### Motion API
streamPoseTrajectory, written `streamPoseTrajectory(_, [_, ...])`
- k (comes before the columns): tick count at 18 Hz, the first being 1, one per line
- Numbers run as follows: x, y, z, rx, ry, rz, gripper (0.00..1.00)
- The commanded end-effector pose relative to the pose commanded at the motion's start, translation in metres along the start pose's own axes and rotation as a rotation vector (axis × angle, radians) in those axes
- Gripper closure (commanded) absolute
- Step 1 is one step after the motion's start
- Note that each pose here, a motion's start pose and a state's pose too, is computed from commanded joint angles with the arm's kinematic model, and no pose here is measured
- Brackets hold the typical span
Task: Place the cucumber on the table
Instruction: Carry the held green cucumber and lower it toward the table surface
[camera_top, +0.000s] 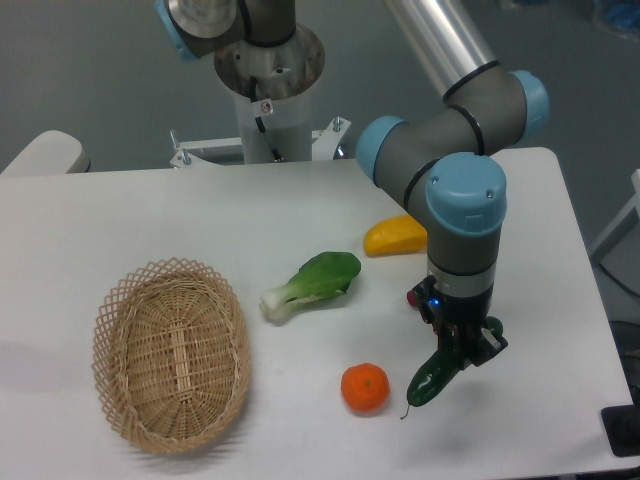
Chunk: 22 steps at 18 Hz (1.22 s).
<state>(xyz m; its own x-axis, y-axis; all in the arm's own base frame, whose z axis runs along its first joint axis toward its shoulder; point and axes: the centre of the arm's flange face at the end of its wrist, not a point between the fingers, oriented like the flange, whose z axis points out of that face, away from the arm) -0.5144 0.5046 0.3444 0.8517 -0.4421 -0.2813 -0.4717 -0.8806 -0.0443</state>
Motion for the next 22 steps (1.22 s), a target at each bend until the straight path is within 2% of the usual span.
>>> streamPoseTrajectory(9, [0.001,0.006,0.001,0.008,0.007,0.040,0.79])
streamPoseTrajectory(16, [0.008,0.023,0.008,0.053,0.029,0.146,0.79])
streamPoseTrajectory(22, [0.019,0.046,0.024,0.077,0.061,0.344,0.78])
